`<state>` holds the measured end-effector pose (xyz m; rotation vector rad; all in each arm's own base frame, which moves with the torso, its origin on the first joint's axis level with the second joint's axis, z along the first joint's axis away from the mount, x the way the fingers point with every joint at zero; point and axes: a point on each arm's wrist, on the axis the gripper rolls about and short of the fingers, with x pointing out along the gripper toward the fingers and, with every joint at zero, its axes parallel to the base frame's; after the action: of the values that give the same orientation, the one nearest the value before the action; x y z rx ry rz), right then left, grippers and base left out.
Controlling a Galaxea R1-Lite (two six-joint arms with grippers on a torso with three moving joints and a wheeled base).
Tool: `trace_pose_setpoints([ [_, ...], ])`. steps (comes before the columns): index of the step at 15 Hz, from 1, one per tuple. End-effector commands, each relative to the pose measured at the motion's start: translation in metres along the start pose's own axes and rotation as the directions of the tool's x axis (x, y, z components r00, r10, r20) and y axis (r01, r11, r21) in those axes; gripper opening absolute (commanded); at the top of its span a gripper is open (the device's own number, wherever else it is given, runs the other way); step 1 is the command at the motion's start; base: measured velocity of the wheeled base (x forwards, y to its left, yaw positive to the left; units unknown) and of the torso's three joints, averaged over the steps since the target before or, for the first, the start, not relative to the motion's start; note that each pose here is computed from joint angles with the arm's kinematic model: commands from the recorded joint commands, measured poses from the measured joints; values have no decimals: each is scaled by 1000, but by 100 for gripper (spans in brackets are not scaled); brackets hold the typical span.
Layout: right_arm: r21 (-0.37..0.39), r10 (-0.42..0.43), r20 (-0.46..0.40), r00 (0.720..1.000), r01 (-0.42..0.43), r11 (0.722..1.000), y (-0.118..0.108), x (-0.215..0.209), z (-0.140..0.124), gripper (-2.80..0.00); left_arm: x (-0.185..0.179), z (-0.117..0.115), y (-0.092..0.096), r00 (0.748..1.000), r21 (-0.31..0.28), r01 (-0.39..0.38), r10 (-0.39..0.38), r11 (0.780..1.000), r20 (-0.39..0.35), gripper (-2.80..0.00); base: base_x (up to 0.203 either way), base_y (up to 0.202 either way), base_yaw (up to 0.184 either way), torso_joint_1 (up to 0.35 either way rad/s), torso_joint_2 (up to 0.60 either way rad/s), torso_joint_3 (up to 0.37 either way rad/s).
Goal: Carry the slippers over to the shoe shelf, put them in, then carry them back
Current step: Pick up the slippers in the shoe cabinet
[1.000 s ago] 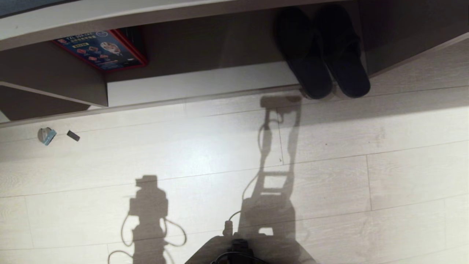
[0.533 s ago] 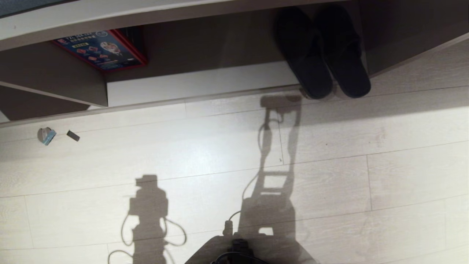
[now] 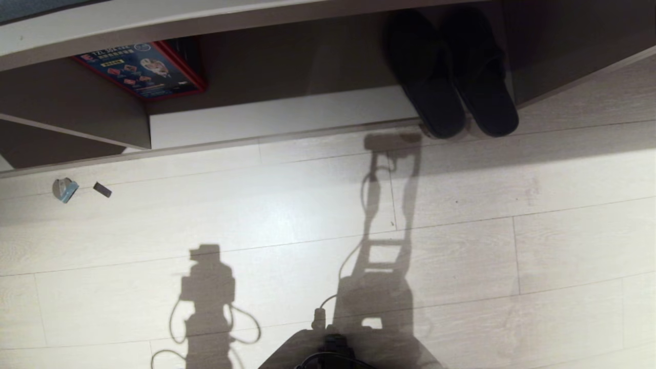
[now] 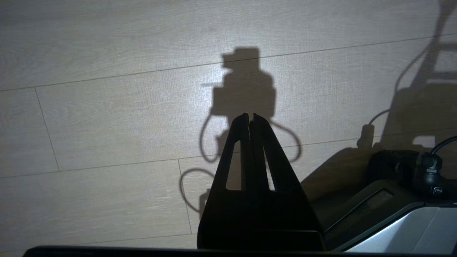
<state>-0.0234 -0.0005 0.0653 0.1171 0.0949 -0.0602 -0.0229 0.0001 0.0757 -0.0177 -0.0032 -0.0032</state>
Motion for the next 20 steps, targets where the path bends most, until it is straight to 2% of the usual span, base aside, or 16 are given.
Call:
trace_pose_setpoints([
  [1, 0, 1, -2, 1000, -1, 1000, 0, 0, 0, -280, 0, 0, 0, 1000, -1, -1, 1, 1000, 1, -280, 0, 0, 0, 0, 0, 0],
  [6, -5, 5, 6, 1000, -5, 1000, 1, -1, 5, -280, 0, 0, 0, 1000, -1, 0, 0, 1000, 1, -280, 0, 0, 0, 0, 0, 0],
  [8, 6, 15, -4, 1000, -15, 1000, 4, -2, 30, -280, 0, 0, 0, 1000, -1, 0, 0, 1000, 0, -280, 0, 0, 0, 0, 0, 0],
  [11, 11, 55, -104, 993, -54, 998, 13, 20, 92, -280, 0, 0, 0, 1000, -1, 0, 0, 1000, 1, -280, 0, 0, 0, 0, 0, 0],
  [13, -6, 75, -184, 980, -77, 997, 19, 53, 122, -280, 0, 0, 0, 1000, 1, 0, 0, 1000, 1, -280, 0, 0, 0, 0, 0, 0],
  [15, -18, 122, -228, 966, -130, 991, 25, 96, 141, -280, 0, 0, 0, 1000, -1, -3, 3, 1000, 2, -280, 0, 0, 0, 0, 0, 0],
  [17, -60, 167, -226, 960, -185, 981, 30, 145, 155, -280, 0, 0, 0, 1000, -1, 0, 0, 1000, 0, -280, 0, 0, 0, 0, 0, 0],
  [20, -159, 203, -174, 964, -231, 960, 37, 211, 168, -280, 0, 0, 0, 1000, -1, 0, 0, 1000, 1, -280, 0, 0, 0, 0, 0, 0],
])
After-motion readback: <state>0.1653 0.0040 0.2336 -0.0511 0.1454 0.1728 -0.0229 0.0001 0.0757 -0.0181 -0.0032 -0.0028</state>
